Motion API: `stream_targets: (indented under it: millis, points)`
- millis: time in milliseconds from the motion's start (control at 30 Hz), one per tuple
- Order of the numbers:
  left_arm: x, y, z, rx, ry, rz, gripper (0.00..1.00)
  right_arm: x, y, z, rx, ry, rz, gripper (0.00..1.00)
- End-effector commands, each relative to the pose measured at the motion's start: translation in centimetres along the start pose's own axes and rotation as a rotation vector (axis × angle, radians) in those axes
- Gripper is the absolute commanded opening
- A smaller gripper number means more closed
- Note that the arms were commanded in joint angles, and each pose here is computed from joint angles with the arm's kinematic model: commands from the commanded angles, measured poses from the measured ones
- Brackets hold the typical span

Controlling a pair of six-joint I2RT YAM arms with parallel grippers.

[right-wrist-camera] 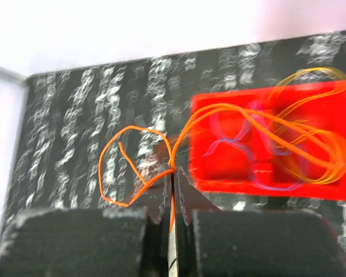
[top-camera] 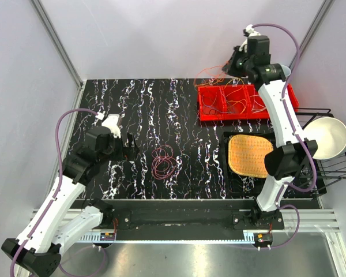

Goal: Untangle the cables

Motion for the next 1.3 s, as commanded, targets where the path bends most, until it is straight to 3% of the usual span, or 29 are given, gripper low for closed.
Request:
stream_targets:
  millis: [0, 133, 500, 833, 1000, 1267]
  points:
    - [0.1, 0.3, -1.0, -0.061, 0.024, 0.0, 0.99, -4.6, 0.3, -3.2, -0.064, -0.03, 0.181, 0.0]
    - [0.0, 0.4, -0.6, -0.044, 0.022, 0.007, 0.99, -7.5, 0.7, -5.9, -0.116, -0.056, 0.323, 0.0]
    - [-0.2, 0.8, -0.5, -0.029, 0.033, 0.019, 0.99, -17.8, 3.3, -6.9, -0.139, -0.072, 0.657, 0.0]
    - [-0.2, 0.9, -0.5, -0.027, 0.033, 0.023, 0.99, -21.7, 4.7, -7.8, -0.187, -0.21, 0.838, 0.0]
    - [-0.2, 0.9, -0.5, -0.027, 0.03, 0.023, 0.99, -23.7, 5.2, -6.9, -0.132, -0.315, 0.942, 0.0]
    - [-0.2, 1.0, -0.5, -0.026, 0.03, 0.023, 0.99, -24.9, 7.4, -3.3, -0.004, -0.366, 0.904, 0.0]
Point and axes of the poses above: each gripper's point midway between its finger pads, its own y axis out along the fingers, its own x axis along the line the jaws close on, z = x × y, the point moved 3 cm from there along -y, back along the fingers, and after that the axes turned 1 degree about -y, right-handed, at the moved point
